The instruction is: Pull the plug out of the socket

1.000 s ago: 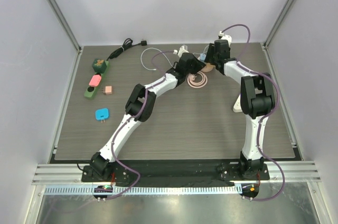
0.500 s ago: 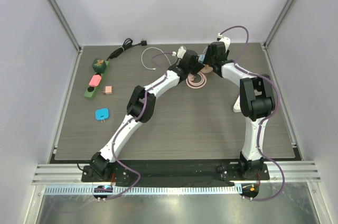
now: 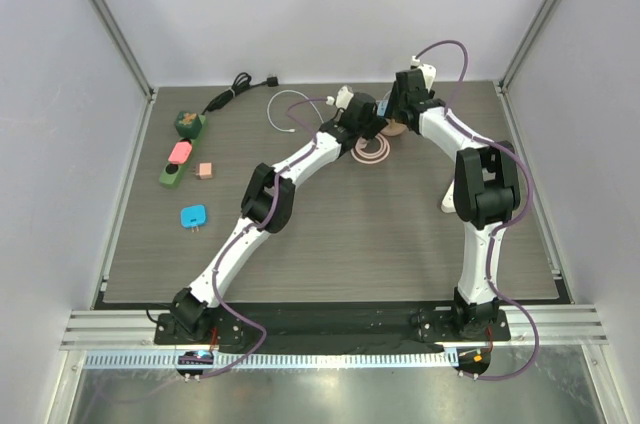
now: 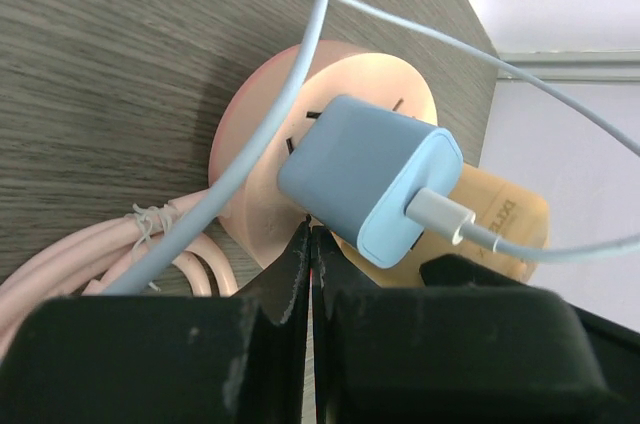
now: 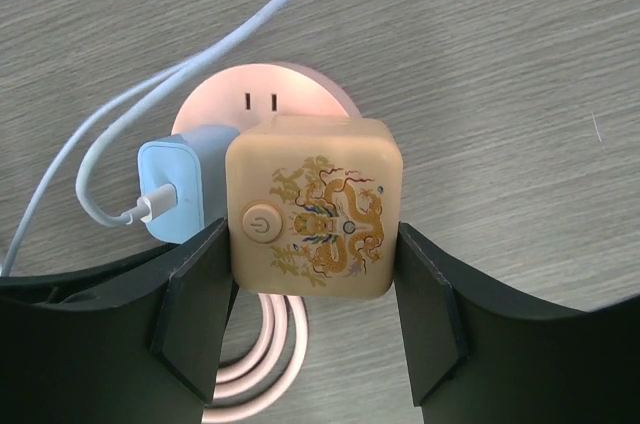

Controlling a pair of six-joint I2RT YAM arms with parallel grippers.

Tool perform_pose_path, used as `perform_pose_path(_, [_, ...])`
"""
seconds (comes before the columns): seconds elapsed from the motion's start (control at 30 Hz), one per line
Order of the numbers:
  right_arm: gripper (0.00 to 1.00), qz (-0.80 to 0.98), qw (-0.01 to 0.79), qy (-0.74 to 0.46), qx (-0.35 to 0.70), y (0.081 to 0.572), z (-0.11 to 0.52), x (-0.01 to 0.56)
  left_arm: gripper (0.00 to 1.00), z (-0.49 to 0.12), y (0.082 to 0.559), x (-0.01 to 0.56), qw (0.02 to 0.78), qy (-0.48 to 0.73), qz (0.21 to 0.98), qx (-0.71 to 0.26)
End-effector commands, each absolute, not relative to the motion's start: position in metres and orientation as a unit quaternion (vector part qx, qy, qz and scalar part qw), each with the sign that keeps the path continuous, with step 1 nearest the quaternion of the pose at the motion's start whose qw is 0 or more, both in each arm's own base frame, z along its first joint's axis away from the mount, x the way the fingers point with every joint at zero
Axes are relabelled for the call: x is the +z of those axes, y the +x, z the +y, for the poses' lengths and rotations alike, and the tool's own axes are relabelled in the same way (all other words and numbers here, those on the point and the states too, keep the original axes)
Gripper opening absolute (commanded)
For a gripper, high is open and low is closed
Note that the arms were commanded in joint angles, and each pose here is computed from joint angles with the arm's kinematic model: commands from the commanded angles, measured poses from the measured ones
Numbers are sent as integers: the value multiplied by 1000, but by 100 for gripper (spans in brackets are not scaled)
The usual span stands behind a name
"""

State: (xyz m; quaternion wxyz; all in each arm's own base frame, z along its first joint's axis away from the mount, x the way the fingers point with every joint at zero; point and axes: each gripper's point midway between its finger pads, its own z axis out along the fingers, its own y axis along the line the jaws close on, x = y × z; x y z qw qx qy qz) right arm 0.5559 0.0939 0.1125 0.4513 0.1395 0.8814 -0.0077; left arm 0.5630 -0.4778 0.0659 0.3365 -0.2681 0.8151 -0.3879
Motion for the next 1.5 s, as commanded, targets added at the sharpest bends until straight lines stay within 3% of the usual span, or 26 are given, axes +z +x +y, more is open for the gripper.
perform_pose_path(0.0, [1,821,545,150,84,577,134,223,0,-456,548,-10,314,-273,859,-299])
perform_pose_path(0.2, [1,841,509,172,61,577,114,192,0,-461,552,4,335,-250,856,-303])
perform_pose_path(0.3, [1,849,482,187,104,571,106,180,0,-458,554,14,351,-239,855,-296])
perform_pose_path(0.53, [1,871,467,109,108,567,117,151,0,-498,563,91,442,-132,806,-371])
perform_pose_path(0.97, [1,838,528,59,121,555,150,193,0,-483,555,53,401,-152,844,-322])
perform_pose_path(1.47, [1,855,506,82,80,528,152,230,0,-471,563,49,390,-168,847,-321])
